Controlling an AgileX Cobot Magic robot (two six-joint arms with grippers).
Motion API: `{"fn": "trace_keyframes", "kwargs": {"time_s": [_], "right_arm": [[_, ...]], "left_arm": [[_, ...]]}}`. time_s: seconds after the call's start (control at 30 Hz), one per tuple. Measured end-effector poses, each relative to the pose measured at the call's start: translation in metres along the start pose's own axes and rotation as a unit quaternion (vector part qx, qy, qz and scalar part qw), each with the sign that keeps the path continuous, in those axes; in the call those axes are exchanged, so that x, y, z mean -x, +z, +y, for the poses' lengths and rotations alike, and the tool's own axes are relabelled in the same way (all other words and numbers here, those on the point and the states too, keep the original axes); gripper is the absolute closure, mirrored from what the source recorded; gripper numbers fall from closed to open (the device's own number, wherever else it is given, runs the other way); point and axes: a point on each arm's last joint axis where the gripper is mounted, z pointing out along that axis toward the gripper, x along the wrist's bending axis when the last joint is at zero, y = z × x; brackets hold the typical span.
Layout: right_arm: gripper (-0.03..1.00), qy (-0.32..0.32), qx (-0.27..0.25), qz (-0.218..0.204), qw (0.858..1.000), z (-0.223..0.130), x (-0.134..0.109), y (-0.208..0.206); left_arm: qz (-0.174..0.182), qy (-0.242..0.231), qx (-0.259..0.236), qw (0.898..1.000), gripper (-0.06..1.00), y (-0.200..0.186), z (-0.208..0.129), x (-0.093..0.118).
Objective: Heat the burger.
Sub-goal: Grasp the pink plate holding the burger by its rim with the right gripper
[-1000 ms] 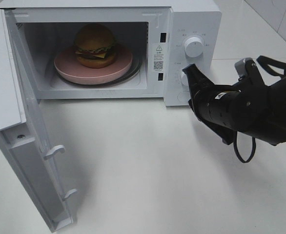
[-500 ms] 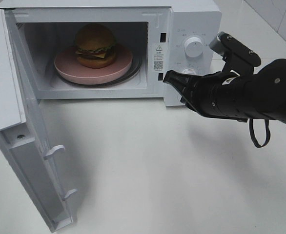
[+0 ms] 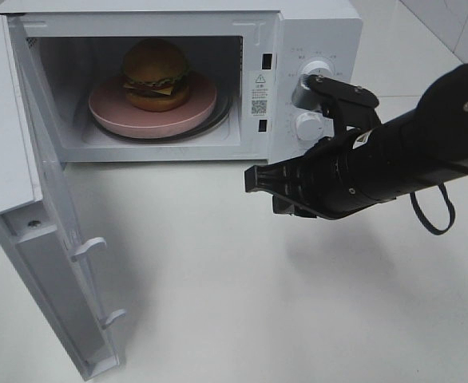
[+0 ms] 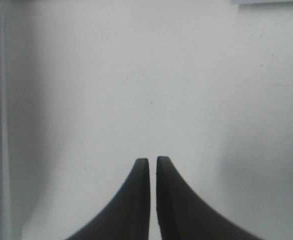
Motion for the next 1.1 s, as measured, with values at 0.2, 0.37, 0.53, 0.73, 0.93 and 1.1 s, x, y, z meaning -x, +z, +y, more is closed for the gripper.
{"fn": "trace_keyframes", "kwargs": {"time_s": [0.2, 0.37, 0.53, 0.73, 0.93, 1.1], "right_arm": [[0.92, -0.127, -0.093, -0.014, 0.988, 0.012, -0.009, -0.013], [0.90, -0.217, -0.130, -0.040, 0.967, 0.026, -0.011, -0.025], [0.88, -0.310, -0.143, -0.038, 0.939, 0.045, -0.019, -0.040], [0.86, -0.430, -0.158, -0.018, 0.889, 0.050, -0.022, -0.048], [0.84, -0.586, -0.161, 0.012, 0.794, 0.051, -0.023, -0.049], [0.83, -0.710, -0.160, 0.030, 0.685, 0.051, -0.021, -0.049]], "left_arm": [[0.000, 0.000, 0.000, 1.000, -0.04, 0.000, 0.000, 0.000], [0.000, 0.000, 0.000, 1.000, -0.04, 0.000, 0.000, 0.000], [0.000, 0.000, 0.000, 1.000, -0.04, 0.000, 0.000, 0.000], [0.000, 0.000, 0.000, 1.000, -0.04, 0.000, 0.000, 0.000], [0.000, 0.000, 0.000, 1.000, -0.04, 0.000, 0.000, 0.000], [0.000, 0.000, 0.000, 1.000, -0.04, 0.000, 0.000, 0.000]]}}
